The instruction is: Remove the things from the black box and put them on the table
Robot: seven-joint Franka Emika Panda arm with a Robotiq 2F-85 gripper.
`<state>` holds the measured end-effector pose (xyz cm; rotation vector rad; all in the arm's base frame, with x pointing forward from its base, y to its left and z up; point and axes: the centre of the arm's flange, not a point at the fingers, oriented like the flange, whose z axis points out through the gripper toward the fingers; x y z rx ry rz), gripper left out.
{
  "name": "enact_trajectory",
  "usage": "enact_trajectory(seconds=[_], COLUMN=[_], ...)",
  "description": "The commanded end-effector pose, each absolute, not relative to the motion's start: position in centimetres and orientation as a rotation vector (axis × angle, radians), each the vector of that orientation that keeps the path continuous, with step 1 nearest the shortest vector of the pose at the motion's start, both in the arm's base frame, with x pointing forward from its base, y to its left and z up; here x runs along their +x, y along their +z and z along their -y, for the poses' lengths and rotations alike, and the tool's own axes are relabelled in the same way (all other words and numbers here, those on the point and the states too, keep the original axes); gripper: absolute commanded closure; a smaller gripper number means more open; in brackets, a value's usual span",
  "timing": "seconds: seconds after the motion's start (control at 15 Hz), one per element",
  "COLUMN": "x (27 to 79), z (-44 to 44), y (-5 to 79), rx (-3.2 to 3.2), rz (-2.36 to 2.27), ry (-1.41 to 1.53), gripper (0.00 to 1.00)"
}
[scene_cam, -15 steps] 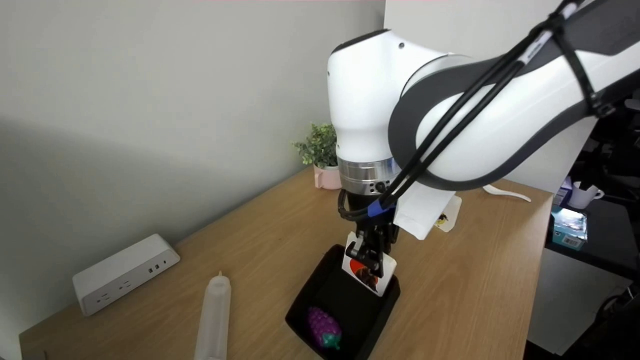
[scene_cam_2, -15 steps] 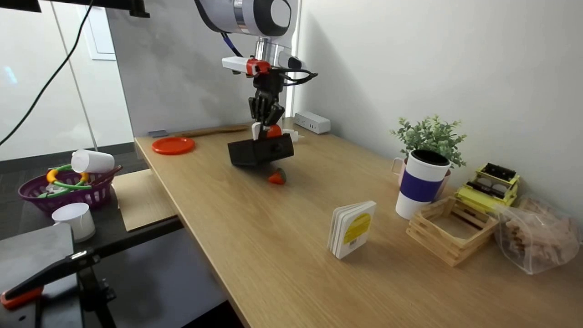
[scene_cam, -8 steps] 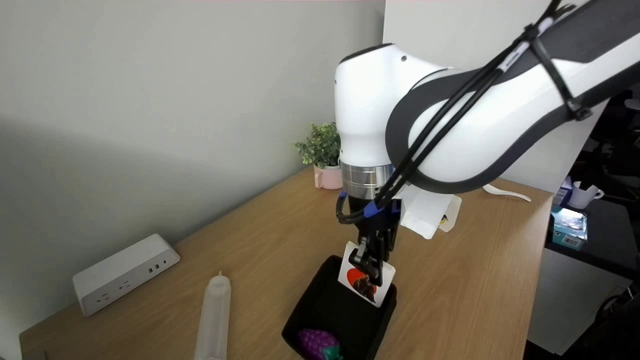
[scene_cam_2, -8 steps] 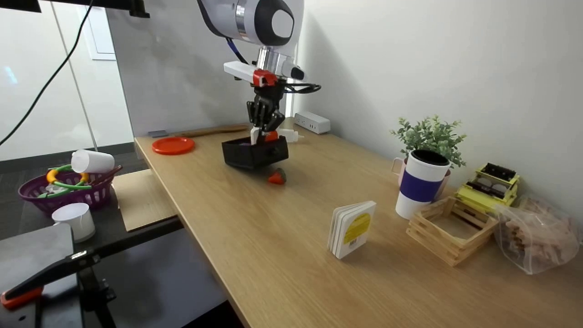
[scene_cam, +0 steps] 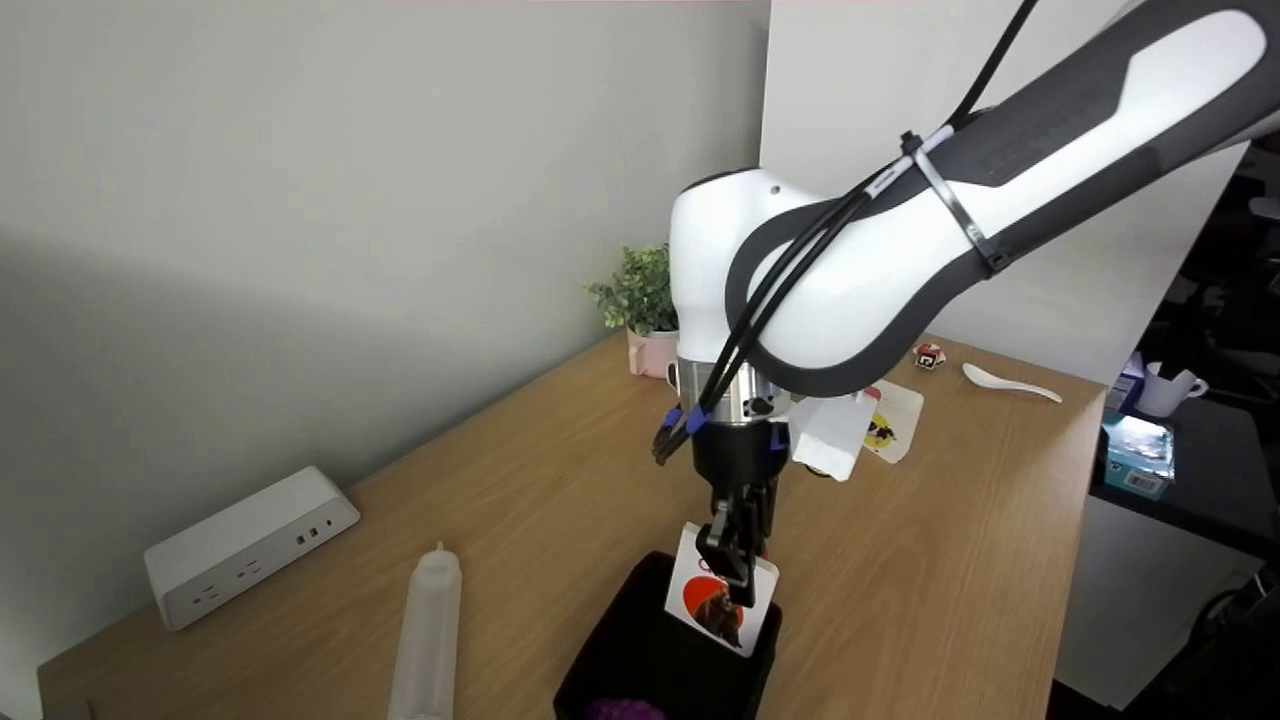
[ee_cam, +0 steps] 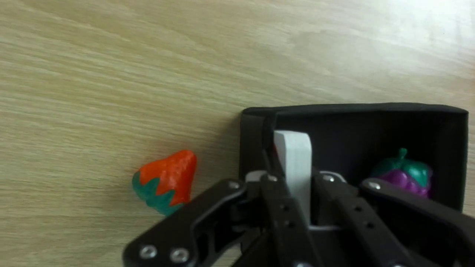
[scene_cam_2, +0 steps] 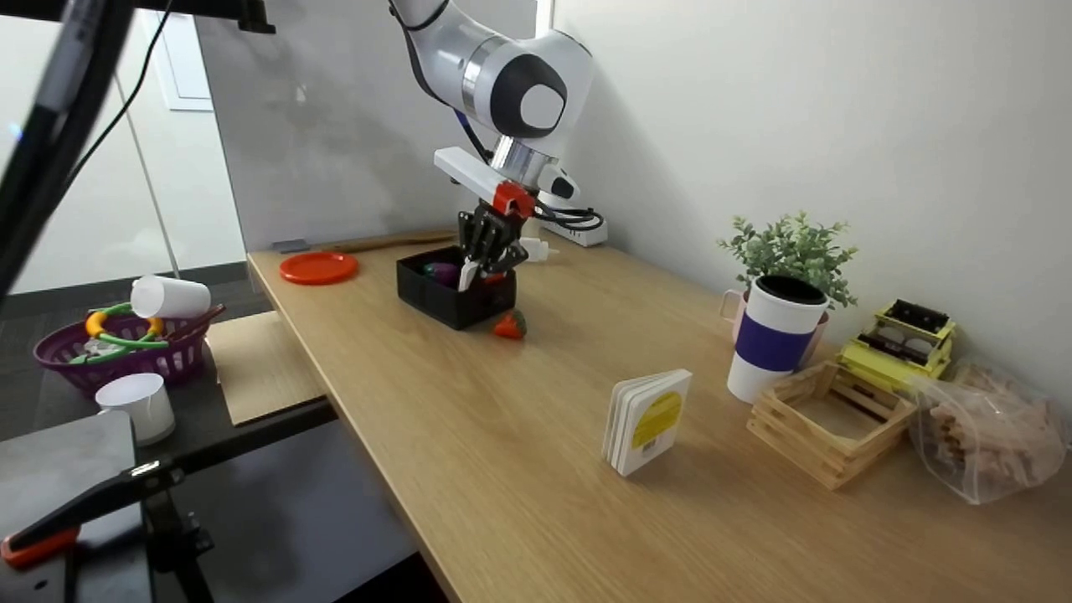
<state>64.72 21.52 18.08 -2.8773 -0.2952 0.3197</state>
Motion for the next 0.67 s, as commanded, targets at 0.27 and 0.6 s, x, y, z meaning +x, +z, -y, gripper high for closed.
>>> enact_trajectory(seconds=[0.27, 0.6], x=[64.9, 64.2], z=[-21.0, -21.9], y=[18.2, 19.3], rx=[-2.859, -2.892], rz=[0.24, 0.225], ry=[0.284, 0.252], gripper=[0.48, 0.12])
